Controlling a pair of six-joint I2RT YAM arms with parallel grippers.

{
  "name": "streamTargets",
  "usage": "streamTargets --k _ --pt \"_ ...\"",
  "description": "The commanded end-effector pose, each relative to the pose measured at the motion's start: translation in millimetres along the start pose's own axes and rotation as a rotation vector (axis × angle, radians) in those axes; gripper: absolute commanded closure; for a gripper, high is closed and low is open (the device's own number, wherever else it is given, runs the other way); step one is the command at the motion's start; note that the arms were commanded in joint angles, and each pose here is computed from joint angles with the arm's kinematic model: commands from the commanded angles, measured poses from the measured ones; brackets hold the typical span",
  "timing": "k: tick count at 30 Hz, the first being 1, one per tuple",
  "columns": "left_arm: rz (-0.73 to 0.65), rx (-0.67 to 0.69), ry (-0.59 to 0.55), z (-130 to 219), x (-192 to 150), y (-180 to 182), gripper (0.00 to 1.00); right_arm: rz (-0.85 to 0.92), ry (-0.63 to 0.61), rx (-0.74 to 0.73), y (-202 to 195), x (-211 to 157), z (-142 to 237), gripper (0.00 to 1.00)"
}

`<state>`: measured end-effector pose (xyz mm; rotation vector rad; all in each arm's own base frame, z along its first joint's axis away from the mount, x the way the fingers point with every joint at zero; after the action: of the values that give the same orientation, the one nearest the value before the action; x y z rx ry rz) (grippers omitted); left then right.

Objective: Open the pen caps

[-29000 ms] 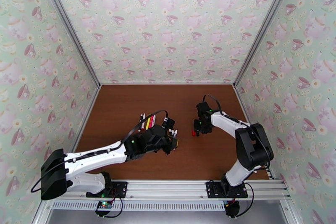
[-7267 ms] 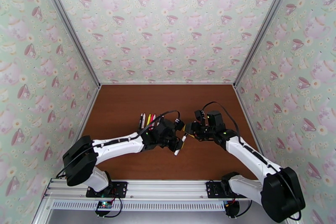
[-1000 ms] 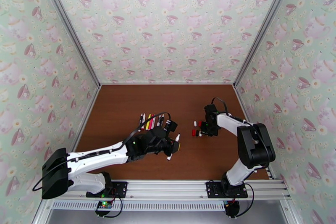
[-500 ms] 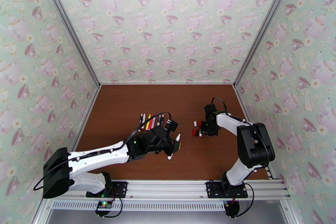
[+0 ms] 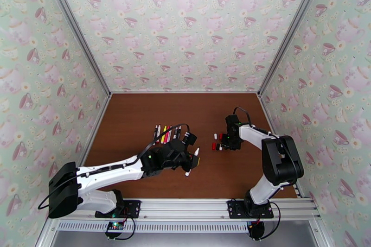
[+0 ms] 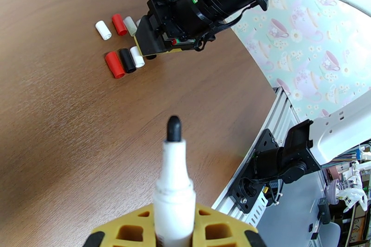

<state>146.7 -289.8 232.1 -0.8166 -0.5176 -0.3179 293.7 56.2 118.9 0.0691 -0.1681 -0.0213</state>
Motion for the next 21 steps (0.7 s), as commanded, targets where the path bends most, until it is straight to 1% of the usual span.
streamTargets --k 1,6,9,15,18,21 --pt "0.023 0.058 -0.04 -1.2 13.2 -3.4 0.95 -0.018 -0.063 -0.001 -1.5 1.8 21.0 0.68" --pt "0.052 0.163 -0.055 -7.0 21.8 5.7 0.95 -0.036 -0.127 0.046 -0.1 -5.2 42.2 0.64" --pt "0.07 0.181 -0.087 -7.8 36.8 7.7 0.95 -0.041 -0.172 0.098 2.2 -11.6 54.7 0.6" --pt "0.076 0.257 -0.094 -19.1 55.6 22.4 0.95 -0.039 -0.318 0.276 10.0 -28.0 89.1 0.44" --pt "0.067 0.327 -0.082 -30.1 63.4 31.3 0.95 -0.033 -0.38 0.365 13.1 -38.9 105.7 0.37" --pt "0.065 0.389 -0.076 -42.4 71.1 40.7 0.95 -0.016 -0.422 0.462 17.0 -50.6 117.6 0.24"
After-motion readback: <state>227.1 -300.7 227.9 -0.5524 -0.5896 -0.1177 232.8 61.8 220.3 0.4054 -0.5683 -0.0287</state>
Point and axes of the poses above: each hand's point on the last joint's axis, 136 mm out from that joint toward the fingers, its own z axis back along the fingers, its own y axis along the line the jaws close on, x = y × z, the point moved 10 cm from there along z, back along the fingers, and after that the axes turned 9 degrees about z, right-handed, at the moved point
